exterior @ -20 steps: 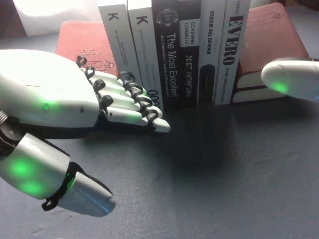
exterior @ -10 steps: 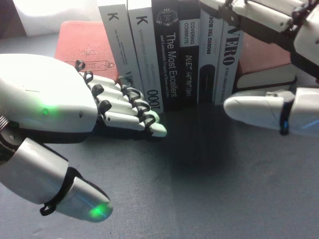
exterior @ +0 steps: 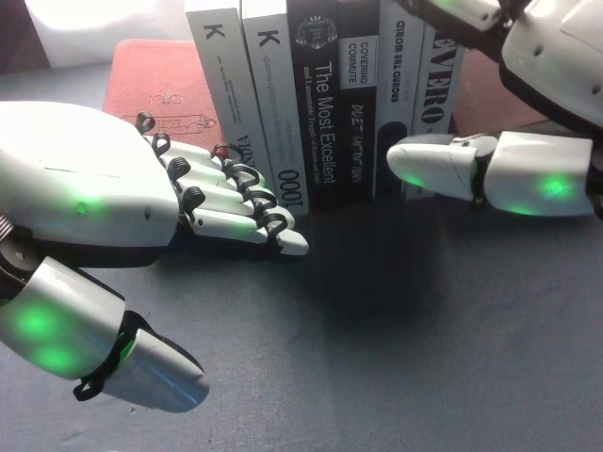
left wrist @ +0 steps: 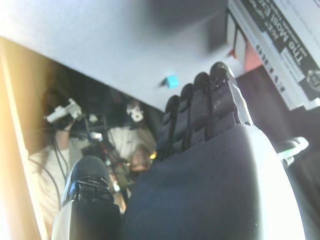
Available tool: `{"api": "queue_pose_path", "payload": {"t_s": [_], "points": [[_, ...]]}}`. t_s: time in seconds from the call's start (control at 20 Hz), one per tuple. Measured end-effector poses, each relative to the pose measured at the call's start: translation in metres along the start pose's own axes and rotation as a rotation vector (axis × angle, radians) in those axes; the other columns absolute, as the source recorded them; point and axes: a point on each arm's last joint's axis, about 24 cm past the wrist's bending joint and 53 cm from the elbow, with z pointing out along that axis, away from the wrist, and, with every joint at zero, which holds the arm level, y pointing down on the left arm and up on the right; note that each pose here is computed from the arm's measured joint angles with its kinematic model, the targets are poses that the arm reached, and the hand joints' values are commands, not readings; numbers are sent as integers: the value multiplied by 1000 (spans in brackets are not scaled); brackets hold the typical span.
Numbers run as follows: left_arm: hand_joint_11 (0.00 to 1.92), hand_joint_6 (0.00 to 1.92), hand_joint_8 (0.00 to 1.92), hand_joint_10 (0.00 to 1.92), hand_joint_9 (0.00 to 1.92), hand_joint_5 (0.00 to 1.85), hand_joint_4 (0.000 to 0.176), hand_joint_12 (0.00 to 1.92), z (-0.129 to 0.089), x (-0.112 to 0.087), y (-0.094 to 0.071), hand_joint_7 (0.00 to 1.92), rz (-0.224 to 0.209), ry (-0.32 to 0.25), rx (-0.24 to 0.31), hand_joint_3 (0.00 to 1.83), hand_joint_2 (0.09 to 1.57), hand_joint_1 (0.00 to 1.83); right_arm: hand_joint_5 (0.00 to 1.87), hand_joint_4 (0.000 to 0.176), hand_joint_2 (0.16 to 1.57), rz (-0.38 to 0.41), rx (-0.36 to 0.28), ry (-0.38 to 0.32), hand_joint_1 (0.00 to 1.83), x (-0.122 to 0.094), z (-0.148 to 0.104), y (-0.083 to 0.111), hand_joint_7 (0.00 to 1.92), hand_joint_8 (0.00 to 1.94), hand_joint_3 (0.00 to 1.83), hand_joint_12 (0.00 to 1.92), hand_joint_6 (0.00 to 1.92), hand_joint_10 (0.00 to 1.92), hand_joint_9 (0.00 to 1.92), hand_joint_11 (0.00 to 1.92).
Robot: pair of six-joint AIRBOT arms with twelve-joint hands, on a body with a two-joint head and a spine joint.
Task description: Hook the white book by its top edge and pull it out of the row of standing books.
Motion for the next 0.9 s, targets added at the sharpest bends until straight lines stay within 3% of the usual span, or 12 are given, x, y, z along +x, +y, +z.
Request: {"api": "queue_pose_path", "payload": {"t_s": [0.4, 0.7, 0.9], "points": [[0, 0, 0, 0, 0, 0, 0, 0, -1, -1, 1, 0, -4, -5, -2, 3, 1130, 0, 0, 0, 1163, -47, 112, -94, 0, -20, 16, -24, 0, 0, 6, 0, 0, 0, 0, 0], [0, 0, 0, 0, 0, 0, 0, 0, 0, 1, 4, 0, -6, 2, -8, 7, 1141, 0, 0, 0, 1163, -32, 189, -70, 0, -7, 31, -52, 0, 0, 4, 0, 0, 0, 0, 0], [0, 0, 0, 0, 0, 0, 0, 0, 0, 1, 4, 0, -9, 0, -8, 6, 1141, 0, 0, 0, 1161, -22, 203, -64, 0, -1, 40, -55, 0, 0, 2, 0, 0, 0, 0, 0]]}}
